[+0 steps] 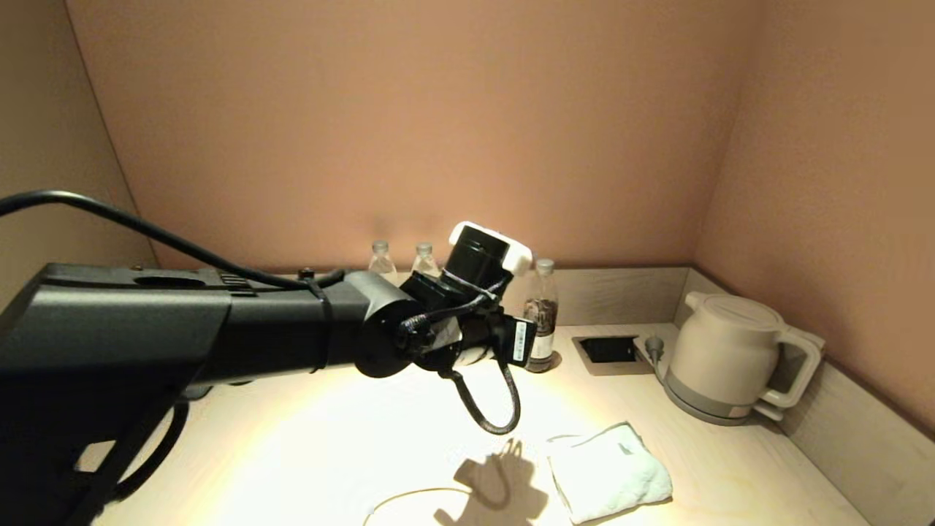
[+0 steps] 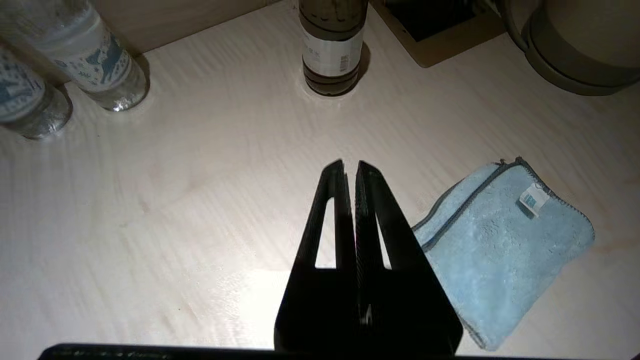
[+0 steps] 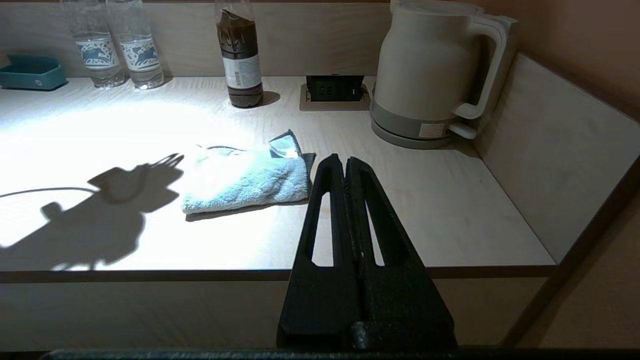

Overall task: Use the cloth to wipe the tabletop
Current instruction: Place the tablecloth

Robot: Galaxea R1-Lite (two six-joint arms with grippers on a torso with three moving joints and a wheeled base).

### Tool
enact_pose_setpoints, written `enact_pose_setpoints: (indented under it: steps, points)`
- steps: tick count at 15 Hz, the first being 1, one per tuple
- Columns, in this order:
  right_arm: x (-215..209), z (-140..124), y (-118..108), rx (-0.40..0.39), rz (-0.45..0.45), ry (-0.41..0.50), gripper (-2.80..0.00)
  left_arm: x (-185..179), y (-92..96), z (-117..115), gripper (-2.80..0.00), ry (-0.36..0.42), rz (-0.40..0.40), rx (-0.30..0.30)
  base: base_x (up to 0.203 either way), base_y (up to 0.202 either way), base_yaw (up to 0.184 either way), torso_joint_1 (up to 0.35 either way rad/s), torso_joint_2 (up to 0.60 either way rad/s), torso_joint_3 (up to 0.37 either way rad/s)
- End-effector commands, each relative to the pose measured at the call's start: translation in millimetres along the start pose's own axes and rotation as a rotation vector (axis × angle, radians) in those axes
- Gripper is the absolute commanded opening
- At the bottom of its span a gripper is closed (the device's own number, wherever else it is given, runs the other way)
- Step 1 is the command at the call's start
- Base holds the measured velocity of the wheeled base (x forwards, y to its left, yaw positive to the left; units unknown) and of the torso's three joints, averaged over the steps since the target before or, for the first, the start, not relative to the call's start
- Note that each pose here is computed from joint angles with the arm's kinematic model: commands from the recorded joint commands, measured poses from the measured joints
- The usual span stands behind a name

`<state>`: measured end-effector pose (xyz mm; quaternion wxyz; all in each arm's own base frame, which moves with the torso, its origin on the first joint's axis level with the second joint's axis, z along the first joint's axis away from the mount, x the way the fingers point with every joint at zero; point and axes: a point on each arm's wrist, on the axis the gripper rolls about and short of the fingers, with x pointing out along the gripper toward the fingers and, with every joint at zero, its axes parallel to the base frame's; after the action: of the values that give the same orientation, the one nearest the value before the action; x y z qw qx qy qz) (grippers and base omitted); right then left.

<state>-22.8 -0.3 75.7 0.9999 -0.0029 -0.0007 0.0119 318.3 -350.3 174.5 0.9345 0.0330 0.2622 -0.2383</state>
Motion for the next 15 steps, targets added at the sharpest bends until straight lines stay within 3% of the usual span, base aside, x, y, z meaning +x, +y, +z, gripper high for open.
enact_pose_setpoints:
  steps: [1, 3, 4, 7, 9, 10, 12, 15]
  points:
    - [0.0, 0.1, 0.0, 0.000, 0.001, -0.002, -2.80, -28.2, 43.2, 32.9, -2.80, -0.082, 0.099, -0.049, 0.000, 0.000, 0.000, 0.000, 0.00, 0.000]
    - [0.1, 0.0, 0.0, -0.002, 0.001, 0.001, -2.80, -101.1, 113.5, 73.5, -2.80, -0.213, 0.263, -0.109, 0.000, 0.000, 0.000, 0.000, 0.00, 0.000]
    - [0.1, 0.0, 0.0, -0.002, 0.001, 0.001, -2.80, -136.5, 142.7, 80.5, -2.80, -0.255, 0.345, -0.128, 0.000, 0.000, 0.000, 0.000, 0.00, 0.000]
    - [0.1, 0.0, 0.0, 0.000, 0.001, 0.001, -2.80, -236.8, 214.0, 56.7, -2.80, -0.298, 0.603, -0.193, 0.000, 0.000, 0.000, 0.000, 0.00, 0.000]
    - [0.1, 0.0, 0.0, 0.000, 0.001, 0.001, -2.80, -292.2, 229.5, 23.1, -2.80, -0.312, 0.724, -0.230, 0.000, 0.000, 0.000, 0.000, 0.00, 0.000]
    - [0.1, 0.0, 0.0, -0.002, 0.001, 0.001, -2.80, -314.6, 228.5, 6.2, -2.80, -0.328, 0.758, -0.241, 0.000, 0.000, 0.000, 0.000, 0.00, 0.000]
    - [0.1, 0.0, 0.0, 0.000, 0.001, 0.001, -2.80, -345.2, 220.7, -24.9, -2.80, -0.356, 0.796, -0.253, 0.000, 0.000, 0.000, 0.000, 0.00, 0.000]
    - [0.1, 0.2, 0.0, -0.002, 0.001, 0.000, -2.80, -395.0, 195.0, -69.4, -2.80, -0.476, 0.808, -0.254, 0.000, 0.000, 0.000, 0.000, 0.00, 0.000]
